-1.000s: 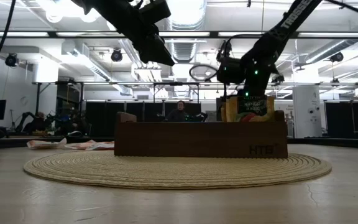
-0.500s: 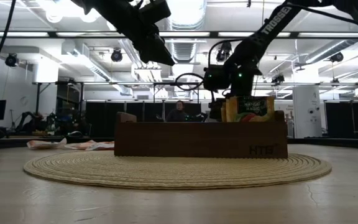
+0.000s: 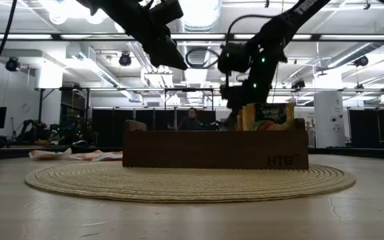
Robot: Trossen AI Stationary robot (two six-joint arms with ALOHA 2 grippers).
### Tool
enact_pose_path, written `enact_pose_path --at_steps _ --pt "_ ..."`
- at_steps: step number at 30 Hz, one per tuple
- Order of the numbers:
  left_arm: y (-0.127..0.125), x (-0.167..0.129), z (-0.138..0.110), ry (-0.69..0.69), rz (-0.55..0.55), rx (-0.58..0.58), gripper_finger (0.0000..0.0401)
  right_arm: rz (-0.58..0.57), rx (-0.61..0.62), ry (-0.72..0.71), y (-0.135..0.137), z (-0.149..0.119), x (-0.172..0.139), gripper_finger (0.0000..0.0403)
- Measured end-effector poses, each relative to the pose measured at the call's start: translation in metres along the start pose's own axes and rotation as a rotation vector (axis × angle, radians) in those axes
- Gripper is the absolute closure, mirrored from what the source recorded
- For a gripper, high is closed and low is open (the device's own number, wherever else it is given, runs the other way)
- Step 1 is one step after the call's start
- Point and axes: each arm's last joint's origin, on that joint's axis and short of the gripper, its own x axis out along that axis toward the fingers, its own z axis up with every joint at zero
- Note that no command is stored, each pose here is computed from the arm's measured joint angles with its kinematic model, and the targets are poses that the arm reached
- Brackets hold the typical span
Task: Pick & Place Tea
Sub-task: Put the orange and green tea bag into the wooden organizer
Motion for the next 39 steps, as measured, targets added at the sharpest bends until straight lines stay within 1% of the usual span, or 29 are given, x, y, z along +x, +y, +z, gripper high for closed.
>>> enact_pose_path --at_steps 4,7,11,13,15,17,19,23,26,29,33,37,39 --pt "0.001 0.0 0.002 -0.021 0.011 -0.018 0.0186 0.036 -0.099 -0.181 0.015 0.008 -0.028 0.0387" --pt "0.003 0.0 0.006 -0.049 0.026 -0.044 0.0186 0.063 -0.187 -0.318 0.029 0.008 -0.044 0.0388" --pt "0.004 -0.001 0.008 -0.074 0.028 -0.071 0.0186 0.085 -0.281 -0.549 0.045 0.005 -0.068 0.0388" --pt "0.004 -0.001 0.009 -0.086 0.024 -0.091 0.0186 0.052 -0.299 -0.632 0.052 -0.001 -0.076 0.0389" --pt "0.002 -0.002 0.01 -0.093 0.02 -0.107 0.0186 0.003 -0.313 -0.686 0.061 -0.011 -0.08 0.0389" --pt "0.0 -0.004 0.012 -0.1 0.011 -0.112 0.0186 -0.024 -0.324 -0.725 0.067 -0.021 -0.086 0.0389" --pt "-0.004 -0.007 0.014 -0.12 -0.02 -0.112 0.0186 -0.015 -0.329 -0.766 0.072 -0.03 -0.092 0.0389" --pt "-0.014 -0.015 0.022 -0.231 -0.175 -0.135 0.0186 0.036 -0.307 -0.797 0.079 -0.045 -0.098 0.0389" --pt "-0.021 -0.022 0.03 -0.324 -0.288 -0.183 0.0186 0.05 -0.273 -0.819 0.084 -0.054 -0.104 0.0389" --pt "-0.027 -0.03 0.036 -0.383 -0.376 -0.227 0.0186 0.069 -0.283 -0.812 0.094 -0.065 -0.105 0.0389" --pt "-0.033 -0.038 0.041 -0.415 -0.415 -0.281 0.0186 0.116 -0.313 -0.85 0.112 -0.076 -0.114 0.039" --pt "-0.039 -0.043 0.044 -0.418 -0.445 -0.313 0.0186 0.078 -0.324 -0.886 0.128 -0.086 -0.123 0.039" --pt "-0.04 -0.045 0.044 -0.419 -0.457 -0.336 0.0186 0.082 -0.338 -0.903 0.134 -0.09 -0.126 0.039"
